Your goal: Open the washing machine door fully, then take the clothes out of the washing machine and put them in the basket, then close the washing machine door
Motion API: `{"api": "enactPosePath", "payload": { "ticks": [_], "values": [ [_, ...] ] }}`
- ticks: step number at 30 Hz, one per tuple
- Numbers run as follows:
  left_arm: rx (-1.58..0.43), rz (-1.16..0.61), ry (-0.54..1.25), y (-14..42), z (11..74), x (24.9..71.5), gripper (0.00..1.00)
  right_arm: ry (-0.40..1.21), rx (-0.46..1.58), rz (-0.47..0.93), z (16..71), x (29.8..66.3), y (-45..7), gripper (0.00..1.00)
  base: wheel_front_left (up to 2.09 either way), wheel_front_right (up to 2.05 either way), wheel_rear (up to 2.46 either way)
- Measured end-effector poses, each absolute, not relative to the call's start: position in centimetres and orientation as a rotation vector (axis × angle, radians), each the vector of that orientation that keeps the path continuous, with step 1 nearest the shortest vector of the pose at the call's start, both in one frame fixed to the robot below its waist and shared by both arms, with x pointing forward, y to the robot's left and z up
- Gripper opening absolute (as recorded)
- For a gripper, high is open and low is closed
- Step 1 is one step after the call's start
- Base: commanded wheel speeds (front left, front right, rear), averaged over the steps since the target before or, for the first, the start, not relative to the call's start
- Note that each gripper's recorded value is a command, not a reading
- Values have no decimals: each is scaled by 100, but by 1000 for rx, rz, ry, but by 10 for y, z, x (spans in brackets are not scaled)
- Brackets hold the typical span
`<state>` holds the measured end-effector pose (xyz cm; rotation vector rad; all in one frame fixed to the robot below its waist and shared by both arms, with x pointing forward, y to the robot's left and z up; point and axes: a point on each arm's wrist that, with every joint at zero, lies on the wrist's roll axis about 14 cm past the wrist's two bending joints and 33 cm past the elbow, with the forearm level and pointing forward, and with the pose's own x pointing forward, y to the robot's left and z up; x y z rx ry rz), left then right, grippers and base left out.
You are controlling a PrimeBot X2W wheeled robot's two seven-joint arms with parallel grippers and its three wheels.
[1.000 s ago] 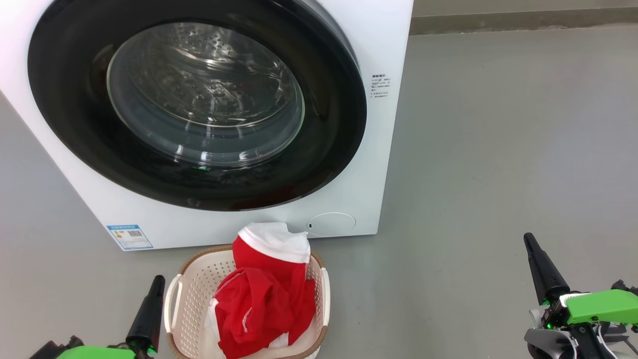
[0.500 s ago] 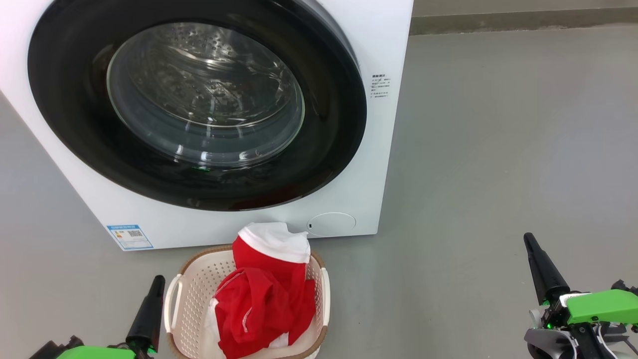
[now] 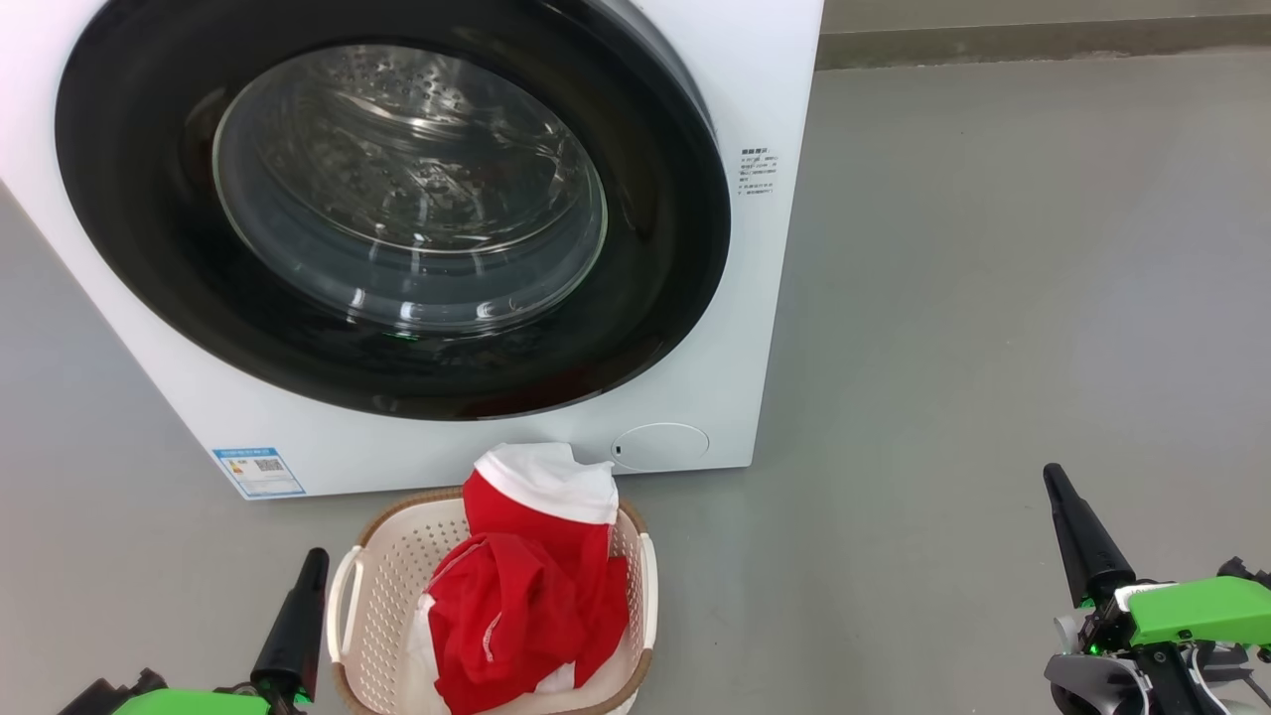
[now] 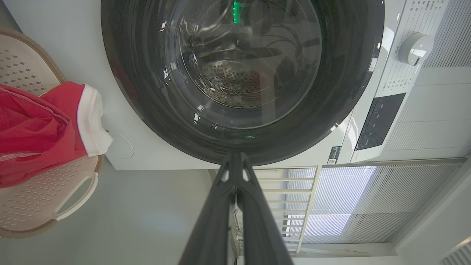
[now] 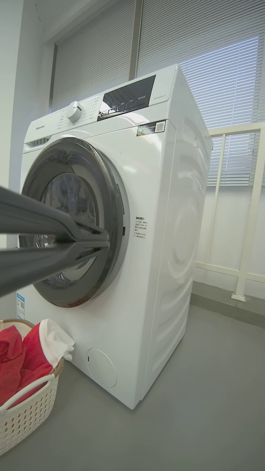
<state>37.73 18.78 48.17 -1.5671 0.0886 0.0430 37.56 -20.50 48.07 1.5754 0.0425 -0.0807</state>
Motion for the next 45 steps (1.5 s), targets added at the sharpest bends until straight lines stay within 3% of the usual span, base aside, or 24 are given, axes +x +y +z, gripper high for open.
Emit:
{"api": "enactPosePath", "payload": {
  "ticks": [45],
  "values": [
    [-1571, 43, 88, 188, 482, 377, 0, 42, 1575, -80, 481, 376, -205, 0, 0, 0, 0]
  ]
}}
